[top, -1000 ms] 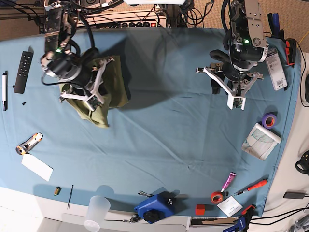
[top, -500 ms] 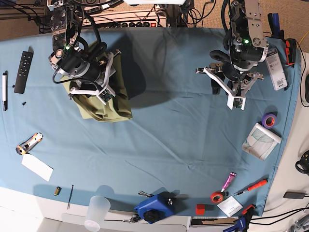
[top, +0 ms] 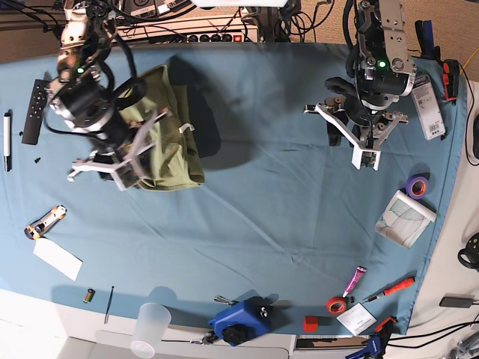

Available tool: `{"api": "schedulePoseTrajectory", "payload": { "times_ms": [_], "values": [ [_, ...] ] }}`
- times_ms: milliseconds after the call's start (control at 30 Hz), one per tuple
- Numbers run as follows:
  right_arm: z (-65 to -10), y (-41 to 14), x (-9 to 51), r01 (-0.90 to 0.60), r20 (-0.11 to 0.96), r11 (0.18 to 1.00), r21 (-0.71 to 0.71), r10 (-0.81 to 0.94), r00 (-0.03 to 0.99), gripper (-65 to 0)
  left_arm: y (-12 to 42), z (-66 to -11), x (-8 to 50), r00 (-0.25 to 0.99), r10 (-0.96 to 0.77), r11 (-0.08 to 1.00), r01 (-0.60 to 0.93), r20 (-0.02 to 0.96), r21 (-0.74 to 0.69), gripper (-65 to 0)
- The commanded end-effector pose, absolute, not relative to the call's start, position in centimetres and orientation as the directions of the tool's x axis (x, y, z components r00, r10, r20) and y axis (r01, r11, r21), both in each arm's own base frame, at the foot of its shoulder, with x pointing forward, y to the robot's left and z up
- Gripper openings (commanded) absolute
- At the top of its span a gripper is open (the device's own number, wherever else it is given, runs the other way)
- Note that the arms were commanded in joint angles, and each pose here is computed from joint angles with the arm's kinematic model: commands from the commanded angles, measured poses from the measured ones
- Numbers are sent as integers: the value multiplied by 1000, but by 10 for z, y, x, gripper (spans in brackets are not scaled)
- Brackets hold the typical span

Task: Layout the t-shirt on the table in an organized manner, then fold the t-shirt properly
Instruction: 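Press the folded end down with the right gripper and release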

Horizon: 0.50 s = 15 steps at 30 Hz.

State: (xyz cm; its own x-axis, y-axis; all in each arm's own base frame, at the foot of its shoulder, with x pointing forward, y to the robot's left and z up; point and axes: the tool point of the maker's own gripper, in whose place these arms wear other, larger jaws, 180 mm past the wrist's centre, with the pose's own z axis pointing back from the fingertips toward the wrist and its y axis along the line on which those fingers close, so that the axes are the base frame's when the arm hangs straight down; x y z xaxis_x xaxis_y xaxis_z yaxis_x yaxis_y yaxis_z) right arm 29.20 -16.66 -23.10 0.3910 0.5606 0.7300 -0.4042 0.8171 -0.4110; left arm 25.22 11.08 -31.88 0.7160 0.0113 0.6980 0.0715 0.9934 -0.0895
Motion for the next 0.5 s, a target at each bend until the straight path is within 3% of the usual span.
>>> {"api": "schedulePoseTrajectory", "payload": {
  "times_ms": [0, 200, 333, 467],
  "values": [
    [-219, -176, 297, -365, 754, 830, -421, 544, 368, -633, 111, -310, 257, 686, 13, 993, 75, 728, -88, -435],
    [-264, -228, 300, -260, 796, 953, -153, 275, 539, -650, 111, -310, 257, 686, 13, 993, 75, 728, -88, -435],
    [-319, -221, 287, -353, 748, 931, 88, 172, 641, -650, 111, -307, 259, 675, 15, 993, 75, 738, -88, -435],
    [-377, -220, 266, -312, 633, 912, 266, 79, 770, -650, 111, -306, 260, 667, 16, 993, 75, 745, -88, -435]
  ]
}}
